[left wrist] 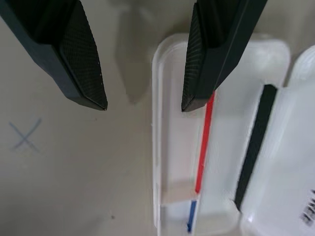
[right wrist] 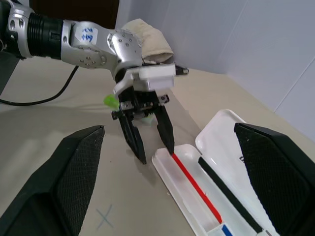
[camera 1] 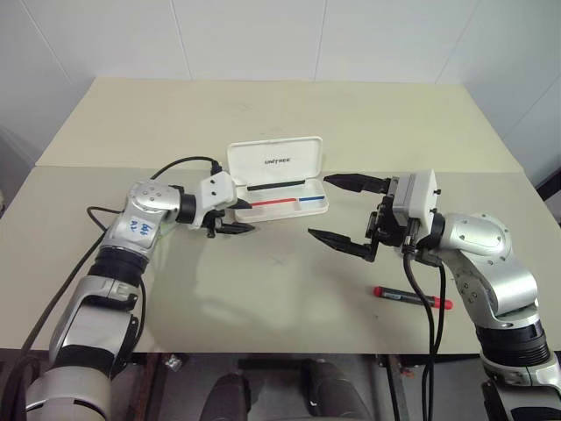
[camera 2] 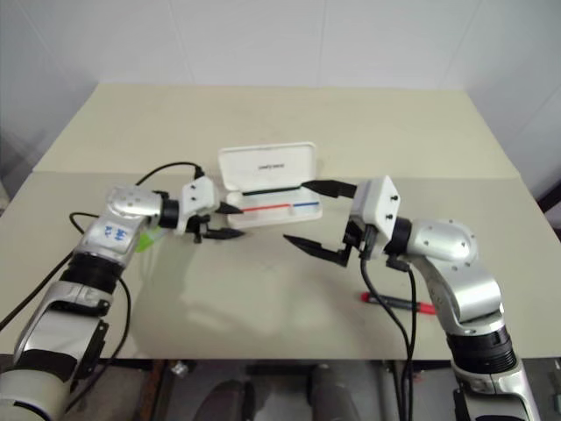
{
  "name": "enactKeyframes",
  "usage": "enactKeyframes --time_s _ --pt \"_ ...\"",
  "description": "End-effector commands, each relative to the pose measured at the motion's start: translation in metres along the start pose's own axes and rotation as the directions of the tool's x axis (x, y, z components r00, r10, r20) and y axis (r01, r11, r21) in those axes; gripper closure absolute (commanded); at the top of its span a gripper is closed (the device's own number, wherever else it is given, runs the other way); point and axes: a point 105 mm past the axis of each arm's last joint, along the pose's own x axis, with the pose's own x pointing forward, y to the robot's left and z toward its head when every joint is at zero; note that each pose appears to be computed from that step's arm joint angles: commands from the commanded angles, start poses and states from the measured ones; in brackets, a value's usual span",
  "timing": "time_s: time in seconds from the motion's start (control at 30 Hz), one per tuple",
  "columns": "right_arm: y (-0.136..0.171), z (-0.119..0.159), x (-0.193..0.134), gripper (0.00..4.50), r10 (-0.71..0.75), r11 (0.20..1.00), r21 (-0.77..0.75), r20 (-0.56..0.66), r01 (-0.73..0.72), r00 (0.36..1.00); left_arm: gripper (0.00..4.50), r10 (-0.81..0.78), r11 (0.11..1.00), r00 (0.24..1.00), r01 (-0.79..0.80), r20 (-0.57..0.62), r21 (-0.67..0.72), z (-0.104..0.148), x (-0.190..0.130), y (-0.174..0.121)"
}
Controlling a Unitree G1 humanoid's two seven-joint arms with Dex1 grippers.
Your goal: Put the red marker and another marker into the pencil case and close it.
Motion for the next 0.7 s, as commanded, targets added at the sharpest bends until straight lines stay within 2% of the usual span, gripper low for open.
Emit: enactKeyframes --time_s 0.03,0.3,0.47,0.7 --pt "-0.001 0.006 0.001 0.00 -0.016 0.999 -0.030 0.022 0.016 1.000 1.96 0.027 0.998 0.999 -0.026 -0.029 0.065 0.006 0.004 0.012" --pt "0.001 0.001 -0.005 0.00 0.000 1.000 -0.024 -0.010 -0.001 1.000 1.96 0.050 0.997 0.997 -0.046 -0.065 0.064 0.001 0.018 0.020" --pt "-0.002 0.002 -0.008 0.00 0.008 0.999 -0.031 -0.021 -0.008 1.000 1.96 -0.012 1.000 0.994 0.013 -0.111 0.011 -0.010 0.024 0.011" --pt "-0.006 0.005 -0.010 0.00 0.009 0.999 -0.040 -0.027 -0.010 1.000 4.19 -0.001 1.000 0.990 0.000 -0.143 -0.003 -0.016 0.029 0.010"
